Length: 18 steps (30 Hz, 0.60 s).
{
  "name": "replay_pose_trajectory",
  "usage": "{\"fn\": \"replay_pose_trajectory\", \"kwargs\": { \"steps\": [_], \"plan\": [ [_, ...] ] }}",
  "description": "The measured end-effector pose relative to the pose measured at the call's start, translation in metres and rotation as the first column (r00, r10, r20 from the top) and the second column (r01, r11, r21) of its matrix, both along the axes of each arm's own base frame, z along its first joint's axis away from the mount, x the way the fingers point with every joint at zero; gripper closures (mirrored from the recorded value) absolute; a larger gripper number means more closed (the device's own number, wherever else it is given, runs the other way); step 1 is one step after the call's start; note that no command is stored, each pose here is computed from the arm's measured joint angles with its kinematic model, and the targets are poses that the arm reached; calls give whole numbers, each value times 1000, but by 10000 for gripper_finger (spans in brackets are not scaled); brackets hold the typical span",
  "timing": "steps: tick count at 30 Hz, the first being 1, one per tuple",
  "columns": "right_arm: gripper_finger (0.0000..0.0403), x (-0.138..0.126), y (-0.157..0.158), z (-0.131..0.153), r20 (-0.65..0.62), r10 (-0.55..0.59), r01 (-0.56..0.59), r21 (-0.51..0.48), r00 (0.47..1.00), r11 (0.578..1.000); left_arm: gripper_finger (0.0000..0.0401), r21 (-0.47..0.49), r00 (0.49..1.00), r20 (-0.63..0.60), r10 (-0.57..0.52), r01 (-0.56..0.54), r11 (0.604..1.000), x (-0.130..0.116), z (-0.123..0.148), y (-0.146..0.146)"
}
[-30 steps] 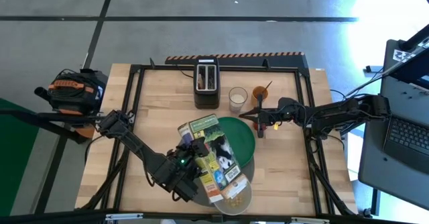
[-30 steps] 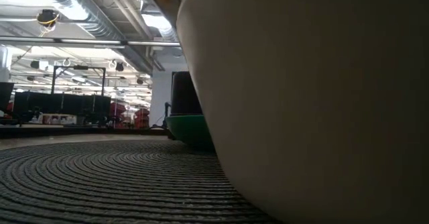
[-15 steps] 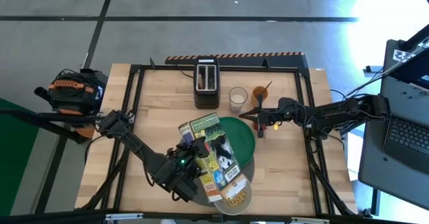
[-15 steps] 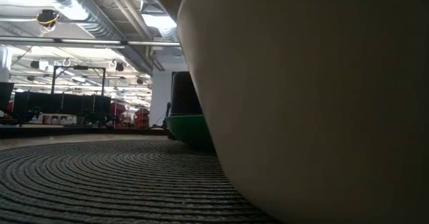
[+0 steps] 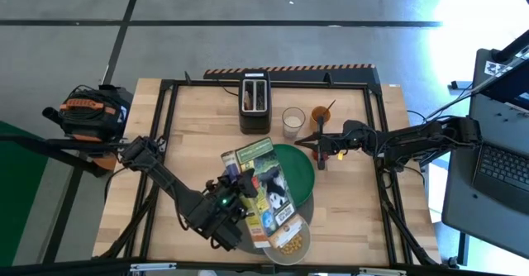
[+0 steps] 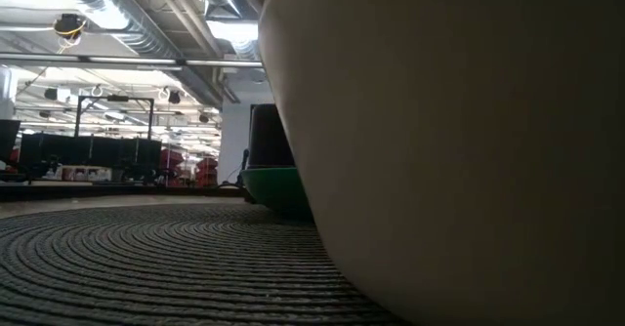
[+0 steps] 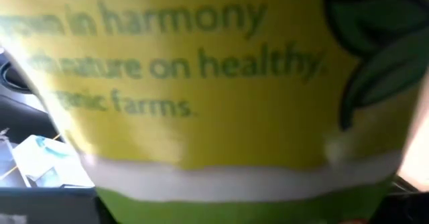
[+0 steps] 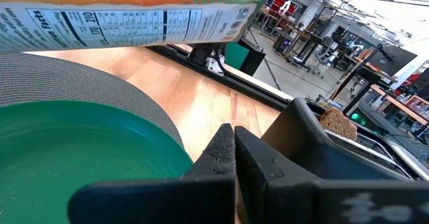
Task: Arrange a breakfast setting
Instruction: Pour the cereal into the white bowl
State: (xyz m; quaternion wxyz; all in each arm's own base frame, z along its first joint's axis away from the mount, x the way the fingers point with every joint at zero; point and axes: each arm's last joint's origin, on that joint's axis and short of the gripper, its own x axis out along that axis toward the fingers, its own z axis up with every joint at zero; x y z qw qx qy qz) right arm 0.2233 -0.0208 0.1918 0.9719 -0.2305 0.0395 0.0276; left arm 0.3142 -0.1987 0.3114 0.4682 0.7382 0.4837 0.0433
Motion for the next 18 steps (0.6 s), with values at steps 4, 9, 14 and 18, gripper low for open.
{"fn": "replay_pose_trajectory", "kwargs": {
  "steps": [4,9,14,18],
  "plan": [
    [403,0,0,0,0,0,0,0,1000,1000,189,1,1000,0,0,0,1000,0,0,0],
    [403,0,0,0,0,0,0,0,1000,1000,189,20,1000,6,-4,4,1000,0,0,0],
    [403,0,0,0,0,0,0,0,1000,1000,189,35,1000,-5,-11,11,999,0,1,0],
    [403,0,0,0,0,0,0,0,1000,1000,189,35,1000,-5,-12,12,999,0,1,0]
  ]
}}
